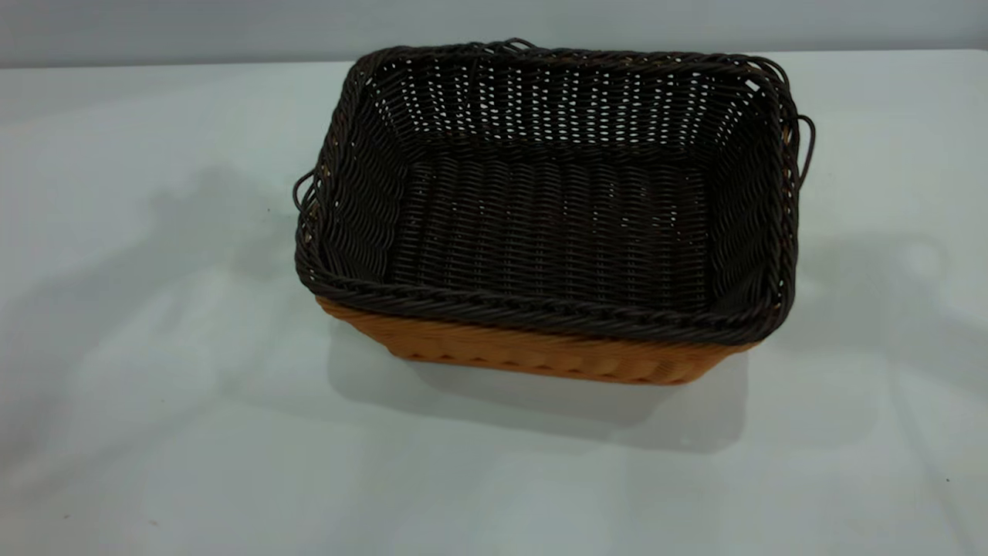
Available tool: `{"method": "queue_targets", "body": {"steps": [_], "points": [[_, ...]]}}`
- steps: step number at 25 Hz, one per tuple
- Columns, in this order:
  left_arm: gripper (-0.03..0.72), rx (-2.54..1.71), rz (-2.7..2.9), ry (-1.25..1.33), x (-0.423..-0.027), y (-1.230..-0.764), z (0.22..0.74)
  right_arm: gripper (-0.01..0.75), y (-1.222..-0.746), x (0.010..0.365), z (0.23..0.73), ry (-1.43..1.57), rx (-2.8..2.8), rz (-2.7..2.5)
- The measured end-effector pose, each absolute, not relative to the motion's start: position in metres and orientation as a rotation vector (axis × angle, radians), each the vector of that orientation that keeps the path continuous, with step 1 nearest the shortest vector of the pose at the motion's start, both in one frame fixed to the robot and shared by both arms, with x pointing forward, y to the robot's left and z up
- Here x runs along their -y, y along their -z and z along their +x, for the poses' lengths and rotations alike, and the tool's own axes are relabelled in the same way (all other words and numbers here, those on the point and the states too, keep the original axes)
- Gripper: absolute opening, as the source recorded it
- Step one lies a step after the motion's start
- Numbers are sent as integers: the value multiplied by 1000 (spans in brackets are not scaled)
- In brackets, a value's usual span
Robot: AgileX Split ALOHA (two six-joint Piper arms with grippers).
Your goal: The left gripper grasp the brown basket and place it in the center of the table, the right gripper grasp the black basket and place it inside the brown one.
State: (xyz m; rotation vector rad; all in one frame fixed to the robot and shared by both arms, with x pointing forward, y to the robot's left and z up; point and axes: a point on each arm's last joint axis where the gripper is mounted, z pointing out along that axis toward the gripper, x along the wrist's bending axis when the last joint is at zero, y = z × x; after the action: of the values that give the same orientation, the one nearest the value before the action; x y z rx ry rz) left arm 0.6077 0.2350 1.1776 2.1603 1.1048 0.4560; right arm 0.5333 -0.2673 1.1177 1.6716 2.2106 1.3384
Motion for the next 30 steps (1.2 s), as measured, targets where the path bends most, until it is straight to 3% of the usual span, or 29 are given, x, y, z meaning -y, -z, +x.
{"method": "queue_targets", "body": {"steps": [4, 8, 16, 24, 30], "points": [[519, -1322, 2082, -458, -275, -1208, 572, 582, -1176, 260, 464, -1384, -2189, 1445], [519, -1453, 2001, -447, -292, -1225, 533, 582, -1195, 255, 399, -1366, -2188, 1338], [519, -1535, 1959, -430, -288, -1213, 445, 582, -1163, 249, 319, -1342, -2171, 1304], [519, -1566, 1908, -534, -285, -1169, 326, 582, -1124, 250, 259, -1265, -2093, 1273], [519, -1525, 1854, -604, -281, -1128, 267, 582, -1085, 261, 238, -1082, -2007, 1348]]}}
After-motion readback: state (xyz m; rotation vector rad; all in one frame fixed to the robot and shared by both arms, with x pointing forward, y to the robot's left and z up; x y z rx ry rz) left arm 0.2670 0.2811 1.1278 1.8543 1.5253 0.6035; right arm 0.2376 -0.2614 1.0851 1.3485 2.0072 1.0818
